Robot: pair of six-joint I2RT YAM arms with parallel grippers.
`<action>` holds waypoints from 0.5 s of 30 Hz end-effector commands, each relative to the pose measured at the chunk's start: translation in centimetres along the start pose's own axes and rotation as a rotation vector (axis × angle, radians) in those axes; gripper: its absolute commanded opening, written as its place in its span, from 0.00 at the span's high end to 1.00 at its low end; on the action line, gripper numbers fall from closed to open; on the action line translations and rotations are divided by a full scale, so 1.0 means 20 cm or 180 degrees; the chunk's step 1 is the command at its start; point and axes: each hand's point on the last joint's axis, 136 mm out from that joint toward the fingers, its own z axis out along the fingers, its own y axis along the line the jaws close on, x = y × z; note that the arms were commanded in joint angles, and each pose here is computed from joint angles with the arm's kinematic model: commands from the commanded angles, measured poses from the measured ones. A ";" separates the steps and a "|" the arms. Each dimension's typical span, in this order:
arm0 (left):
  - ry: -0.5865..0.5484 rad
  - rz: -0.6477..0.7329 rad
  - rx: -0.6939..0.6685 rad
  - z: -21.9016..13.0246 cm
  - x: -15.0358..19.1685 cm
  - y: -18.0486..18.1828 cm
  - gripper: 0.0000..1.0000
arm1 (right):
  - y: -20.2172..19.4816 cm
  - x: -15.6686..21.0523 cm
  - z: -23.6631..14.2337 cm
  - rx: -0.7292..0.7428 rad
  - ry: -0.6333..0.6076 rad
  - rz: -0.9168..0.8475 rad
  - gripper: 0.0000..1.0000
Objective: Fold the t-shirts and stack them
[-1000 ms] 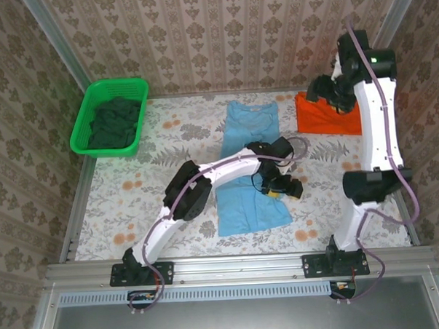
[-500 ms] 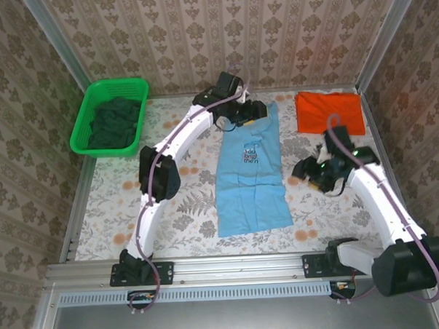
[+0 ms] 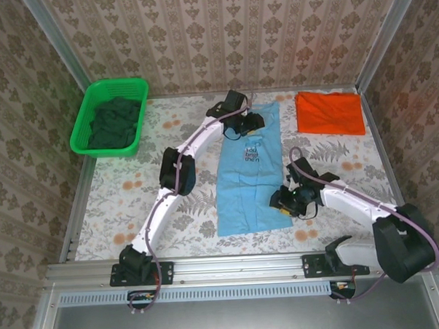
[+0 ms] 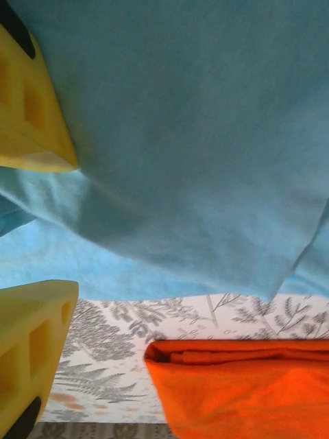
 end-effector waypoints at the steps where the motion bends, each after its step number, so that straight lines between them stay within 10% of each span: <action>1: -0.0103 -0.0379 -0.0314 0.08 -0.03 0.25 0.54 | -0.02 0.00 0.08 0.0012 0.0034 0.0111 0.58; 15: -0.0743 -0.0740 -0.0682 -0.14 -0.36 0.55 0.50 | -0.05 0.03 0.18 0.0075 0.0226 0.0269 0.49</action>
